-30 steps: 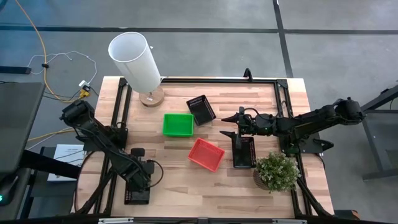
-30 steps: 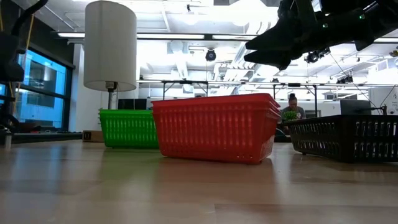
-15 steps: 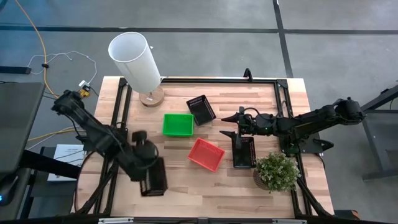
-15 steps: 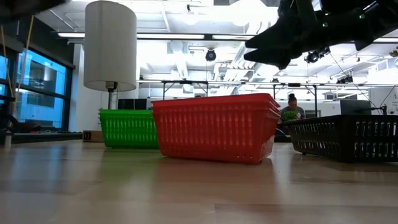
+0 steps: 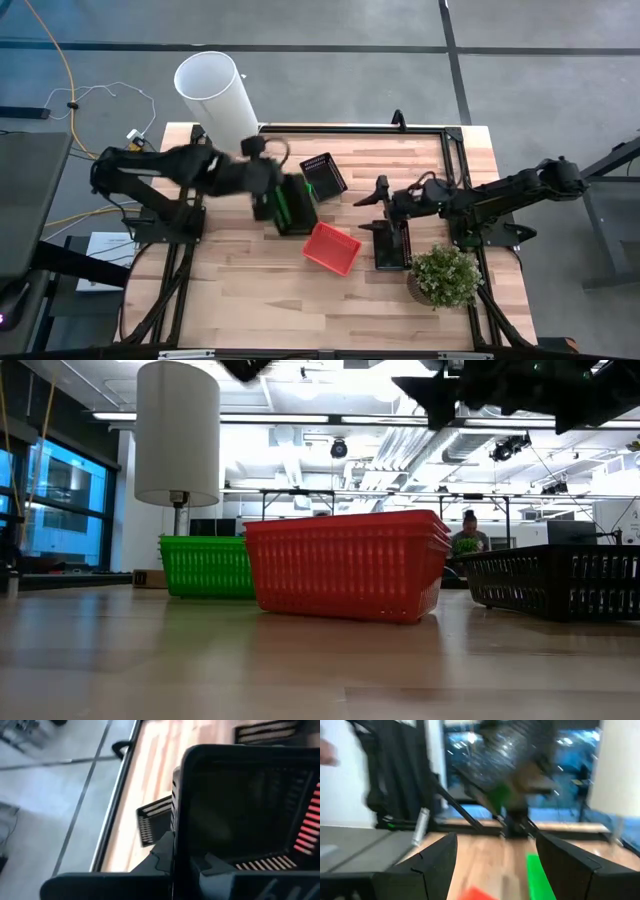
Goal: Stack baskets by color
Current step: Stack the bottom black bin on the middle black bin
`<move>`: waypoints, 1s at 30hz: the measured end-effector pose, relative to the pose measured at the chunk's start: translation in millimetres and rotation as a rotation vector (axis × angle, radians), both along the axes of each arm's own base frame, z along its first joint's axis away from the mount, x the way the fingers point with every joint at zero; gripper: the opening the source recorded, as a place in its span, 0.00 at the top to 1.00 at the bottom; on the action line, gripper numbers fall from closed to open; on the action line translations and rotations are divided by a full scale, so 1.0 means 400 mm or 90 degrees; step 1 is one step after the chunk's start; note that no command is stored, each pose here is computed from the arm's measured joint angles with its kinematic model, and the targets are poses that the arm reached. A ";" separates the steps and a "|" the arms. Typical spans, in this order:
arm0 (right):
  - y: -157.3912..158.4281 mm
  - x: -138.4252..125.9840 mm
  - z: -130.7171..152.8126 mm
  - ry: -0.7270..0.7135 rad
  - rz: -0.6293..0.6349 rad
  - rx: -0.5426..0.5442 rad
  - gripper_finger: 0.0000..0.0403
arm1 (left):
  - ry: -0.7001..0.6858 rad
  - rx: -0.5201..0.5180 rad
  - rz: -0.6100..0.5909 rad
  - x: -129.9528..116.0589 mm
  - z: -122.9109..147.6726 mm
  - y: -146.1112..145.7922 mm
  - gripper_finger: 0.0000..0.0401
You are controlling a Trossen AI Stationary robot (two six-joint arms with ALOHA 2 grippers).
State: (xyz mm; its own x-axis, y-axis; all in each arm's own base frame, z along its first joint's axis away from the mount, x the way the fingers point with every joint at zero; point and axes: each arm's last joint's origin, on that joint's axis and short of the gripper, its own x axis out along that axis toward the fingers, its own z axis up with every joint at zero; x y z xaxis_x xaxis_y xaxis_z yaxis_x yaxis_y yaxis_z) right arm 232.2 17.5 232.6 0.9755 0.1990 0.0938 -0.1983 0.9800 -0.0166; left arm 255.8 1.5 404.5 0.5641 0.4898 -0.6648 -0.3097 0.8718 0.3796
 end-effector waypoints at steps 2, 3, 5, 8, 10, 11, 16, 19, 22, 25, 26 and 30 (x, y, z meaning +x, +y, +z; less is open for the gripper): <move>0.007 -0.006 0.014 -0.028 0.025 -0.004 0.36 | 0.017 -0.001 0.017 0.017 -0.011 0.046 1.00; 0.010 -0.009 0.023 -0.047 0.029 -0.008 0.36 | 0.022 -0.005 0.026 0.025 -0.017 0.069 1.00; 0.018 -0.019 0.036 -0.069 0.031 -0.025 0.36 | 0.028 -0.023 0.037 0.046 -0.032 0.113 1.00; 0.024 -0.034 0.055 -0.094 0.010 -0.048 0.36 | 0.017 -0.065 0.030 0.087 -0.058 0.170 1.00; 0.024 -0.044 0.064 -0.100 -0.002 -0.060 0.36 | -0.003 -0.072 0.042 0.115 -0.074 0.202 1.00; 0.024 -0.049 0.068 -0.100 -0.007 -0.066 0.36 | -0.013 -0.074 0.054 0.129 -0.083 0.219 1.00; 0.020 -0.071 0.078 -0.086 -0.018 -0.071 0.36 | 0.012 -0.095 0.091 0.178 -0.151 0.291 1.00; 0.019 -0.079 0.080 -0.074 -0.017 -0.073 0.36 | 0.050 -0.133 0.100 0.197 -0.204 0.331 1.00; 0.019 -0.082 0.078 -0.063 -0.016 -0.074 0.36 | 0.064 -0.178 0.100 0.214 -0.251 0.372 1.00; 0.019 -0.082 0.078 -0.063 -0.016 -0.075 0.36 | 0.071 -0.189 0.116 0.227 -0.289 0.410 1.00; 0.019 -0.082 0.077 -0.062 -0.016 -0.075 0.36 | 0.074 -0.189 0.120 0.231 -0.301 0.421 1.00; 0.018 -0.082 0.077 -0.063 -0.020 -0.085 0.36 | 0.083 -0.199 0.138 0.236 -0.336 0.459 1.00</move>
State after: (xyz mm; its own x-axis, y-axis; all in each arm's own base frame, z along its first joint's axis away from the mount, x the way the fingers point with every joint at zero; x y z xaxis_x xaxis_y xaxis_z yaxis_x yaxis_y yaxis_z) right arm 199.6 24.5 263.4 0.9685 0.1864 0.1649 -0.1593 0.9734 -0.1646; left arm 350.1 185.1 270.2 0.3706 0.3514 -0.8597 -0.4665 0.8709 0.1549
